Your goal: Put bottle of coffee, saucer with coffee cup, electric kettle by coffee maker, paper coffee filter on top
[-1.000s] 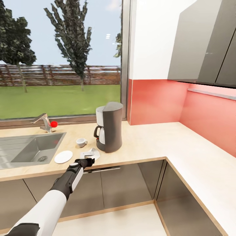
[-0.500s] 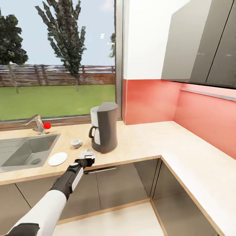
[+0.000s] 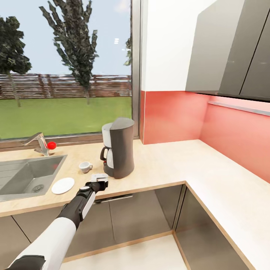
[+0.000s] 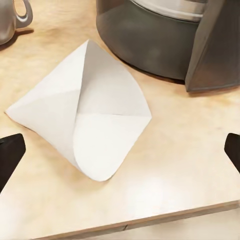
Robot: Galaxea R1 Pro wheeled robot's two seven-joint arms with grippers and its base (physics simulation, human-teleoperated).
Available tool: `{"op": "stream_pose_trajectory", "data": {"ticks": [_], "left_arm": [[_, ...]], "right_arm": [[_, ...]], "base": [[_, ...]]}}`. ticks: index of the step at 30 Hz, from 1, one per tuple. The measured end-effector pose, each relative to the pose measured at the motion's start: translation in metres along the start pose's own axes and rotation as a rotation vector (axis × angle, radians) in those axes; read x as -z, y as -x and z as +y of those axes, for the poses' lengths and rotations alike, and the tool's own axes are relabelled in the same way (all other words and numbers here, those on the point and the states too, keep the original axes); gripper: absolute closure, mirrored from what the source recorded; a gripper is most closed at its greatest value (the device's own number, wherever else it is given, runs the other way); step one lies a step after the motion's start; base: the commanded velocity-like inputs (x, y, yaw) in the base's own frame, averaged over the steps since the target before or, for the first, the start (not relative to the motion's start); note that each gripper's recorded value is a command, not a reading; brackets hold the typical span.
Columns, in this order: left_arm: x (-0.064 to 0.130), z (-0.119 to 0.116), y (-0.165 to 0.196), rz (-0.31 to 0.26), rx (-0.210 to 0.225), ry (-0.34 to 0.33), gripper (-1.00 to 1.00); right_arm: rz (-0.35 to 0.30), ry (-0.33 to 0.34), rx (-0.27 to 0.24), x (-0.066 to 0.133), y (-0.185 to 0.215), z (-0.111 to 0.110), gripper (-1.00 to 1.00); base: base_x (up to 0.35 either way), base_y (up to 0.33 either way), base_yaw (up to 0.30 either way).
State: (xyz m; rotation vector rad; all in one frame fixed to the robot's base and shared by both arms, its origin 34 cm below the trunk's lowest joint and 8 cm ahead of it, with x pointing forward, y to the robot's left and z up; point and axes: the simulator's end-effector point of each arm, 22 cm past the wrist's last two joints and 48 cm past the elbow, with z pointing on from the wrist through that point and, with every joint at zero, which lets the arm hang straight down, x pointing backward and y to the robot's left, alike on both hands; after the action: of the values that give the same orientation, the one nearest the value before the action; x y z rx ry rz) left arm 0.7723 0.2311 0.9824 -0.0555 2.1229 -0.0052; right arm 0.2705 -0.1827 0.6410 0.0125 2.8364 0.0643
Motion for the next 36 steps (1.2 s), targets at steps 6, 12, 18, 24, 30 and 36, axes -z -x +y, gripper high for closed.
{"op": "stream_pose_trajectory", "data": {"ticks": [6, 12, 18, 24, 30, 36], "left_arm": [[0.0, 0.001, 0.0, -0.001, 0.0, 0.002, -1.0], [0.0, 0.005, -0.001, 0.001, -0.003, 0.009, -1.0], [-0.001, 0.026, 0.0, 0.002, -0.008, 0.036, -1.0], [-0.001, 0.032, 0.0, 0.003, -0.009, 0.044, -1.0], [-0.001, 0.032, 0.0, 0.001, -0.009, 0.044, -1.0], [-0.001, 0.032, -0.001, 0.003, -0.009, 0.045, -1.0]], "right_arm": [[0.001, 0.0, 0.0, 0.0, -0.001, 0.0, -1.0], [0.002, 0.0, 0.001, 0.0, -0.001, 0.0, -1.0], [0.002, 0.001, 0.002, 0.0, -0.001, 0.0, -1.0], [0.002, 0.001, 0.002, 0.0, -0.001, 0.0, -1.0], [0.002, 0.001, 0.002, 0.0, -0.001, 0.0, -1.0], [0.002, 0.001, 0.002, 0.0, -0.001, 0.0, -1.0]], "base": [[0.107, 0.0, 0.0], [0.019, 0.0, 0.0], [0.001, 0.0, 0.0], [0.0, 0.0, 0.0], [0.097, 0.0, 0.0], [0.075, 0.0, 0.0]]}}
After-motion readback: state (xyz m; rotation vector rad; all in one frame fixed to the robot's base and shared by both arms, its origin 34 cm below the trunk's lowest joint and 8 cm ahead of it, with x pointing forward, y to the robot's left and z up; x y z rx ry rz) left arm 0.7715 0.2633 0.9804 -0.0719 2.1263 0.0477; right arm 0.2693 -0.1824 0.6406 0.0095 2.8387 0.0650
